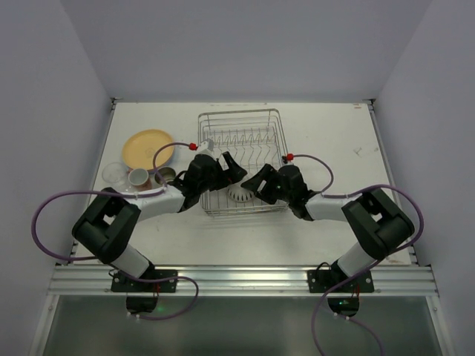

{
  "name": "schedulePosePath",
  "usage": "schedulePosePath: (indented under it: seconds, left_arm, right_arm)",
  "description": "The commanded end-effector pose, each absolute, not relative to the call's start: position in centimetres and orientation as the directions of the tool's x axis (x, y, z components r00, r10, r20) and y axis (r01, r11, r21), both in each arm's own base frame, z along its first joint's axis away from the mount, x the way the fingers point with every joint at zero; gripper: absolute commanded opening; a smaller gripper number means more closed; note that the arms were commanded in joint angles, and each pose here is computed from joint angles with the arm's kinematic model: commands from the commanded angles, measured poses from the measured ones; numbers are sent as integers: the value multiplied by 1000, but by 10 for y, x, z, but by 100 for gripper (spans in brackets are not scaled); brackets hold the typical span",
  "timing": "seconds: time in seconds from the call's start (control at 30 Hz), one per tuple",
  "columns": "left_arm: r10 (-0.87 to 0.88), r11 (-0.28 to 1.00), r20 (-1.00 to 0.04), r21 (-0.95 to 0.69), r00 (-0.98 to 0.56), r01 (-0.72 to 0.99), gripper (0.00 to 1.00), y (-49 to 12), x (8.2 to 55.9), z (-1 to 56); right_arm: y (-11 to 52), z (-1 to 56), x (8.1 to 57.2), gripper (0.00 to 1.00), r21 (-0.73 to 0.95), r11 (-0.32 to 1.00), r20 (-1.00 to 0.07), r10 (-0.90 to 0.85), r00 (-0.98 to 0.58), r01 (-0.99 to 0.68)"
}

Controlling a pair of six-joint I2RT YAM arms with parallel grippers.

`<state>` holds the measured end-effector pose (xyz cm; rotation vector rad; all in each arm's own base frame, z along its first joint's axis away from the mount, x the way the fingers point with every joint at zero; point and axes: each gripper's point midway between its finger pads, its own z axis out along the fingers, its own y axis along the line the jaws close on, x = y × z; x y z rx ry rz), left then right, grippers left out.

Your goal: Unload the mixed dishes from the dish rack

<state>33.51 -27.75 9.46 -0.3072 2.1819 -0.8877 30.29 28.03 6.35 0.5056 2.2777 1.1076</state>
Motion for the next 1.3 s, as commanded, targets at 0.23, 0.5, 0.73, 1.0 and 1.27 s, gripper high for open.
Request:
schedulePosePath:
  seconds: [0.23, 0.5, 0.73, 1.0, 1.27]
  left_arm:
    - [-468, 724, -546, -688, -695, 53, 100, -282, 340, 95]
    - [-469, 721, -552, -690, -689, 63, 100, -284, 342, 102]
    - [-467, 719, -563, -691, -682, 78, 100, -284, 343, 113]
    - [-463, 727, -587, -680, -664, 93, 100, -282, 347, 126]
    - [-465, 783, -669, -616, -579, 83, 100, -250, 369, 169]
  right_arm:
    - [271, 81, 310, 60, 832, 554, -390, 596, -702, 9]
    - [276, 110, 310, 47, 833, 533, -480, 565, -671, -148]
    - [277, 118, 311, 20, 820, 539, -514, 544, -663, -193]
    - [277, 131, 312, 5, 784, 577, -562, 502, -657, -229]
    - [267, 150, 311, 1, 645, 728, -688, 421, -591, -232]
